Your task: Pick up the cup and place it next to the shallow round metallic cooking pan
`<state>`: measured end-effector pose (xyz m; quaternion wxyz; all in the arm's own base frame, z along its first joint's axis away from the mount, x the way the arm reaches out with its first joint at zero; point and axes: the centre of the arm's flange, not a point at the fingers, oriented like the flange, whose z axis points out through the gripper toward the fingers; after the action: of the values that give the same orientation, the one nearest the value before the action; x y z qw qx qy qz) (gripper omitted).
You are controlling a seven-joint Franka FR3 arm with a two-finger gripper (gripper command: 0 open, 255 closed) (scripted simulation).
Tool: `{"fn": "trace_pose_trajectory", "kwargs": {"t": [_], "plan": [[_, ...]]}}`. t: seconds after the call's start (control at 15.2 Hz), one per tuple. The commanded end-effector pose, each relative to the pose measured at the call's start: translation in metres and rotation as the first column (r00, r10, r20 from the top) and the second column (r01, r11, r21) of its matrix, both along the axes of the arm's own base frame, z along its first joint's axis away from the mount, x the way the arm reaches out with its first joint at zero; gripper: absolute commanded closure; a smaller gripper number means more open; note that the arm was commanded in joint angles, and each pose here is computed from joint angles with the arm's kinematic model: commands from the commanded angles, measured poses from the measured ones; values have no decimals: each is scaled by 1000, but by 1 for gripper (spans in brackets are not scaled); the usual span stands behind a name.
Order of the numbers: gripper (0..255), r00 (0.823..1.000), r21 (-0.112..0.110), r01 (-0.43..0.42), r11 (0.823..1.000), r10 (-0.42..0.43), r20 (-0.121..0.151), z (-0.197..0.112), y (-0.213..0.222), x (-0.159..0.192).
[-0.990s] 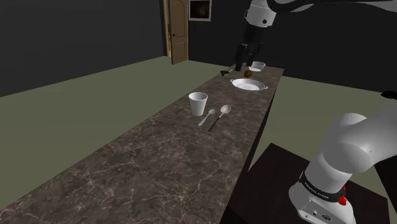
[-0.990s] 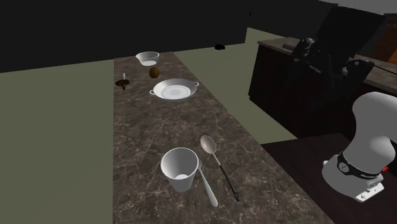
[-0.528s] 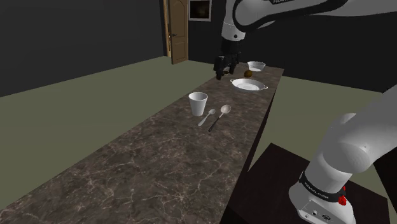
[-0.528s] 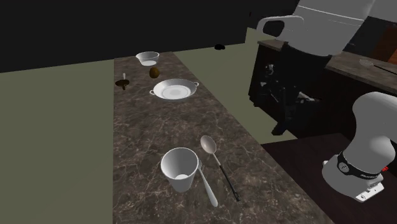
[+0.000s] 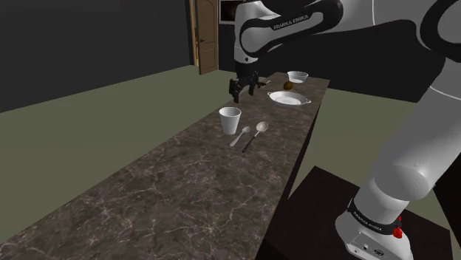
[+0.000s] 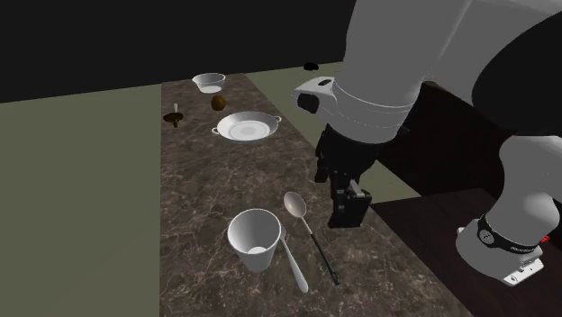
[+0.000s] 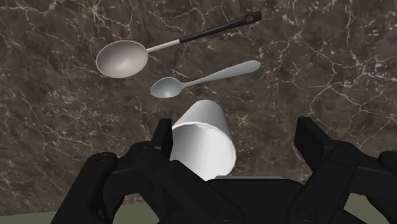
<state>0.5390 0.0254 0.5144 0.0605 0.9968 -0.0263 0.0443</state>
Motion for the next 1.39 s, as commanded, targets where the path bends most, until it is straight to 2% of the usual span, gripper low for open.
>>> {"fn": "trace_pose_trajectory", "kwargs": {"t": [0.0,0.73,1.32], "plan": [[0,1000,-9,8,1000,-9,-13,-20,5,25],[0,995,-64,52,997,-57,-84,-117,11,147],[0,995,-65,52,997,-58,-85,-158,4,148]]}}
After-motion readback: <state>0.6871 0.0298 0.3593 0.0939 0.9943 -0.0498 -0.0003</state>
